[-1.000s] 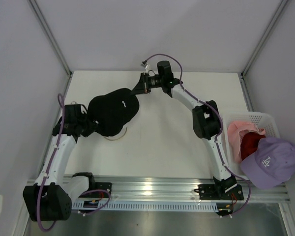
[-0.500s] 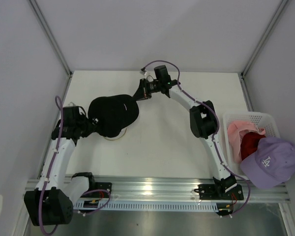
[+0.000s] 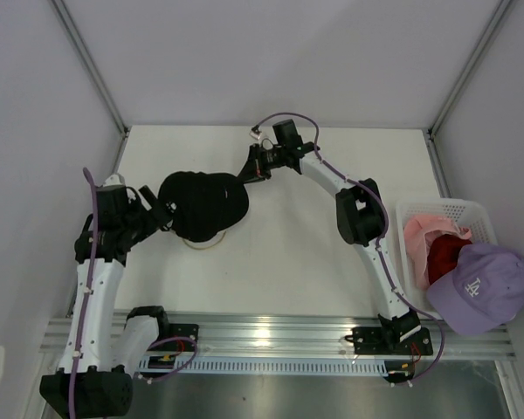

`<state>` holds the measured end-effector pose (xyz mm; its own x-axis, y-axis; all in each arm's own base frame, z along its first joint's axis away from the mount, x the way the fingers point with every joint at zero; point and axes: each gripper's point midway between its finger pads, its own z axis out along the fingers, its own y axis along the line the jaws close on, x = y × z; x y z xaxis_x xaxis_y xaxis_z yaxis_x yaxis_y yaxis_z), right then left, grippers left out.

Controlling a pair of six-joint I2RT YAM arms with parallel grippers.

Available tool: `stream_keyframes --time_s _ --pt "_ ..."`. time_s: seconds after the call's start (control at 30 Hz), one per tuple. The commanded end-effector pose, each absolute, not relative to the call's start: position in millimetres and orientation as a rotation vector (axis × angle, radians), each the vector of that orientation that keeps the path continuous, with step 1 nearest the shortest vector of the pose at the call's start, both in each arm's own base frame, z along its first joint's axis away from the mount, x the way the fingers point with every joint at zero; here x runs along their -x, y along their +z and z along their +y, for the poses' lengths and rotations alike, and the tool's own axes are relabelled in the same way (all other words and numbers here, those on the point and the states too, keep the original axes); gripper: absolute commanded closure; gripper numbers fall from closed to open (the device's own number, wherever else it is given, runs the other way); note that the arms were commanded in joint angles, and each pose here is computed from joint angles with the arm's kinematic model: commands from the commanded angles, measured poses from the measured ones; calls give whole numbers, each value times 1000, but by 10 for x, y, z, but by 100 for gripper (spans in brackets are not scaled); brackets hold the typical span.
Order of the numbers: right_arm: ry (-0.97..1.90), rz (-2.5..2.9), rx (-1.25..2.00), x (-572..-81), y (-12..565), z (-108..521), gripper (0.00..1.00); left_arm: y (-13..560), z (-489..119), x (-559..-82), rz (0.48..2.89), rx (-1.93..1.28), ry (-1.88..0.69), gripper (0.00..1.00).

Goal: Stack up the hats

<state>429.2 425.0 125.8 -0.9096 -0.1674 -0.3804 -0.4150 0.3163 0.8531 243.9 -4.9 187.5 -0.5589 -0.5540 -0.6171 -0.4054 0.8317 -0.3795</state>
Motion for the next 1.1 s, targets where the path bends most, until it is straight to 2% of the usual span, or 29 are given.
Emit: stream_keyframes --time_s 0.0,0.17,0.37,0.5,0.63,0.7,0.73,0.8,0.83,0.9,0.93,0.97,1.0,1.07 --pt "1390 2549 398 -4373 675 4138 100 2176 -16 -2514 2171 627 -240 14" --pt "1305 2623 342 -4362 569 4080 100 2213 85 -2569 2158 648 -178 15" --pt "1248 2681 333 -4329 453 4043 100 1975 296 -2610 2183 758 -49 27" --pt "1213 2684 351 -4320 440 4020 100 1983 296 -2654 2165 775 -90 35" --pt "1208 2695 368 -4286 438 3998 97 2152 334 -2700 2157 743 -106 36" --pt "1231 2692 387 -4251 467 4003 88 2221 314 -2688 2172 699 -117 34" --pt "1234 2682 399 -4249 506 4004 74 2416 300 -2711 2140 662 -129 31" --pt "1247 2632 446 -4258 693 4007 61 2636 255 -2712 2111 595 -153 28" --pt "1251 2603 467 -4269 794 4014 47 2792 246 -2703 2088 573 -156 26" --pt "1253 2512 513 -4320 1153 3998 32 3021 243 -2692 2055 534 -152 24" --pt "1248 2471 516 -4374 1322 3962 21 3090 239 -2690 2046 518 -150 23" --pt "1249 2408 524 -4406 1608 3928 16 3338 240 -2690 1996 481 -146 21" --pt "1245 2373 520 -4451 1767 3881 5 3423 181 -2705 1986 440 -178 19" --pt "1235 2298 483 -4592 2132 3699 0 3694 72 -2725 1933 319 -217 17"
